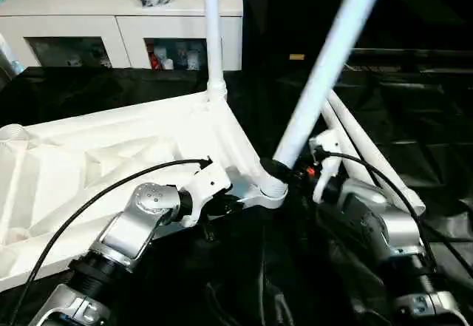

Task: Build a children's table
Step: Insert table leg to table base

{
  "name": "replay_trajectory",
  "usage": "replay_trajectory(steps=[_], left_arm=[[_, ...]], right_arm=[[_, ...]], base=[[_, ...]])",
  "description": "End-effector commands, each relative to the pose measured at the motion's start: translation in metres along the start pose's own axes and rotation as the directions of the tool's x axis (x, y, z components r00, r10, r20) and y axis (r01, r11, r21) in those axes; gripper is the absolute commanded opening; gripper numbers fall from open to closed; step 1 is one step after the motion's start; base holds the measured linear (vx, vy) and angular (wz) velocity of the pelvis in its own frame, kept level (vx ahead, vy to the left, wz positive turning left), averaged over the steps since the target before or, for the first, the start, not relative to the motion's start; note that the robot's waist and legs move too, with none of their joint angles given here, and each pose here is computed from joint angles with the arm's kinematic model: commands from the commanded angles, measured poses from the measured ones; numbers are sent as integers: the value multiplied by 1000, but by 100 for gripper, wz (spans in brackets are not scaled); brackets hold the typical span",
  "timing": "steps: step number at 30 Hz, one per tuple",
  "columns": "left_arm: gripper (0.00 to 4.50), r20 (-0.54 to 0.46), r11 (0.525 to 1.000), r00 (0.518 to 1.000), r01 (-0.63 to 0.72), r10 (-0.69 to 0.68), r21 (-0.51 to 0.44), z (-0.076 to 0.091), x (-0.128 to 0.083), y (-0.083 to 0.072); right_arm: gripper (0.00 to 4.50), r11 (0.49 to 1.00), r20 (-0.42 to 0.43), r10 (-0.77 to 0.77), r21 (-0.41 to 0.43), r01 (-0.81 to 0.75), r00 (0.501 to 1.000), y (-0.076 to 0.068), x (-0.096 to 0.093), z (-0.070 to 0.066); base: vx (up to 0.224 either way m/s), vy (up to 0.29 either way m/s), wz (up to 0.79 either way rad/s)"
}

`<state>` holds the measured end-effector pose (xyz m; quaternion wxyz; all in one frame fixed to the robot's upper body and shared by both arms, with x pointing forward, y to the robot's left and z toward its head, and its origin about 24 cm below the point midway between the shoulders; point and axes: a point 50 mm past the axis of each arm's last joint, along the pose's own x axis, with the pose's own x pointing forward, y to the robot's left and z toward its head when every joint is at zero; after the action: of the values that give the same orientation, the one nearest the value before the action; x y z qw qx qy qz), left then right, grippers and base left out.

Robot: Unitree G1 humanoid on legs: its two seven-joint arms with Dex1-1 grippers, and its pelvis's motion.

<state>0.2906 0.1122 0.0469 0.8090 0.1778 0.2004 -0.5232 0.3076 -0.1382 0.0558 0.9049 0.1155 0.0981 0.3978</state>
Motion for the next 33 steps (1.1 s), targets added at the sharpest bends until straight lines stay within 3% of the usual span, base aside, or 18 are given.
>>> replay_trajectory(steps=[1, 6, 8, 16, 19, 23, 33], left_arm=[[0, 17, 998, 998, -65, 66, -25, 1, -2, 7], [0, 23, 996, 996, -80, 80, -30, 2, 0, 9], [0, 25, 996, 996, -81, 82, -28, 3, 1, 9], [0, 15, 998, 998, -56, 56, -1, 3, 0, 7], [0, 13, 999, 999, -52, 52, 0, 3, -1, 7], [0, 6, 999, 999, -40, 40, 7, 2, -3, 7], [0, -14, 995, 997, 74, -73, 73, 6, -11, 1]], right_arm=[[189, 999, -41, -26, 46, 28, 999, -3, -9, -20], [189, 998, -31, -52, 27, 53, 998, -1, -14, -28], [189, 999, -42, -52, -19, 51, 998, 2, -16, -29], [189, 983, -206, 18, -176, -55, 978, 11, -1, -31], [189, 981, -224, 26, -183, -68, 974, 11, 1, -31], [189, 968, -316, 77, -202, -146, 946, 11, 5, -33], [189, 942, -360, 208, -177, -285, 909, 12, 8, -31]], base=[[0, 0, 0], [0, 0, 0], [0, 0, 0], [0, 0, 0], [0, 0, 0], [0, 0, 0], [0, 0, 0]])
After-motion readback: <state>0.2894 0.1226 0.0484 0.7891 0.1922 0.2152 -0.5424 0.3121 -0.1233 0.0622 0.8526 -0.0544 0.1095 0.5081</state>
